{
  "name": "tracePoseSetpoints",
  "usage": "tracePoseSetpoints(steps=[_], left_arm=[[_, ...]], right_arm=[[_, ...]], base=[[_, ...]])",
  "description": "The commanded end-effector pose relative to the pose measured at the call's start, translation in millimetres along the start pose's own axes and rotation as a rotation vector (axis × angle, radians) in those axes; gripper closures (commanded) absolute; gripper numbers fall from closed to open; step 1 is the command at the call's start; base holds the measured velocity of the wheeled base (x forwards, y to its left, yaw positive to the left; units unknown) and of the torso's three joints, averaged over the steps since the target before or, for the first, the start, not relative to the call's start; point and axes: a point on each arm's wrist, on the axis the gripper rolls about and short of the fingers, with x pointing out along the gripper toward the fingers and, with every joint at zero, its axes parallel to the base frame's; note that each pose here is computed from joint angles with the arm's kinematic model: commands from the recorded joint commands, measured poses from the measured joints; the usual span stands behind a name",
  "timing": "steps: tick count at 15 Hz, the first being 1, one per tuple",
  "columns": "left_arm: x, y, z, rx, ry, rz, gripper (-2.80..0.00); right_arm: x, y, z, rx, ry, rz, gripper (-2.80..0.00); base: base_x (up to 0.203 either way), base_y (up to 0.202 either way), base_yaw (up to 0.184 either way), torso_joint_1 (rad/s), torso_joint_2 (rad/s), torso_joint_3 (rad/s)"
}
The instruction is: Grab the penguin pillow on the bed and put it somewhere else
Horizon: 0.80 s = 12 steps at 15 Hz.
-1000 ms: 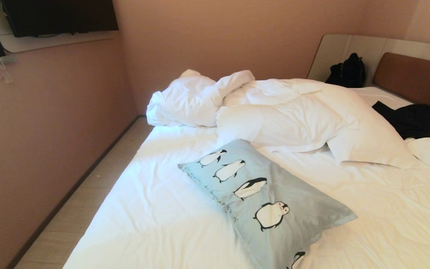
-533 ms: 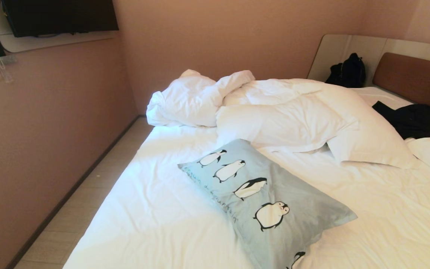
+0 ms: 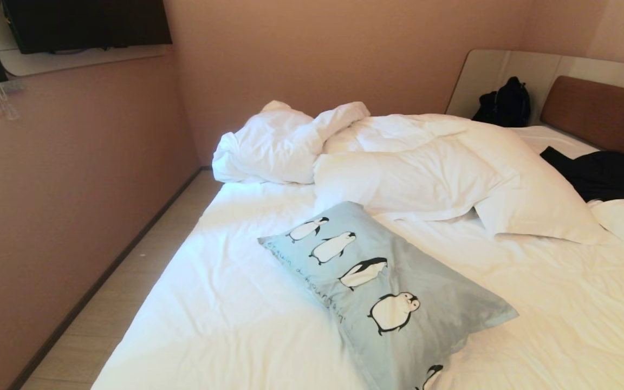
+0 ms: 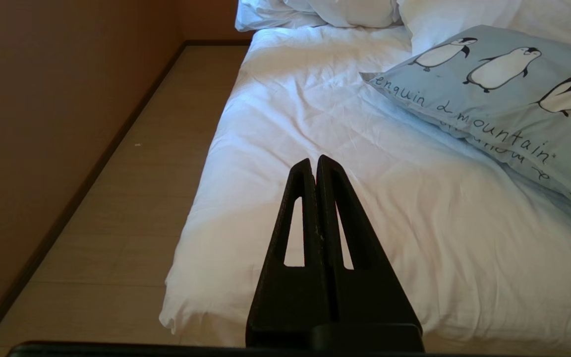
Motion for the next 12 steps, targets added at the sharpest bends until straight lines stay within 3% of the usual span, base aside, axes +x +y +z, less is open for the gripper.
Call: tracePoseSetpoints(steps=[1,12], left_arm=[[0.1,0.0,-0.4,0.000,0.001,0.001,0.00],[0.1,0.0,-0.4,0.000,0.001,0.001,0.00]], right_arm=[[1.2,4.7,-8.1,0.088,0.043,0.168,0.00],[12.5,9.8,-45.1,0.072,0.173,0.170,0.00]], base=[[0.000,0.000,0.000,0.000,0.00,0.000],[0.000,0.000,0.000,0.000,0.00,0.000]])
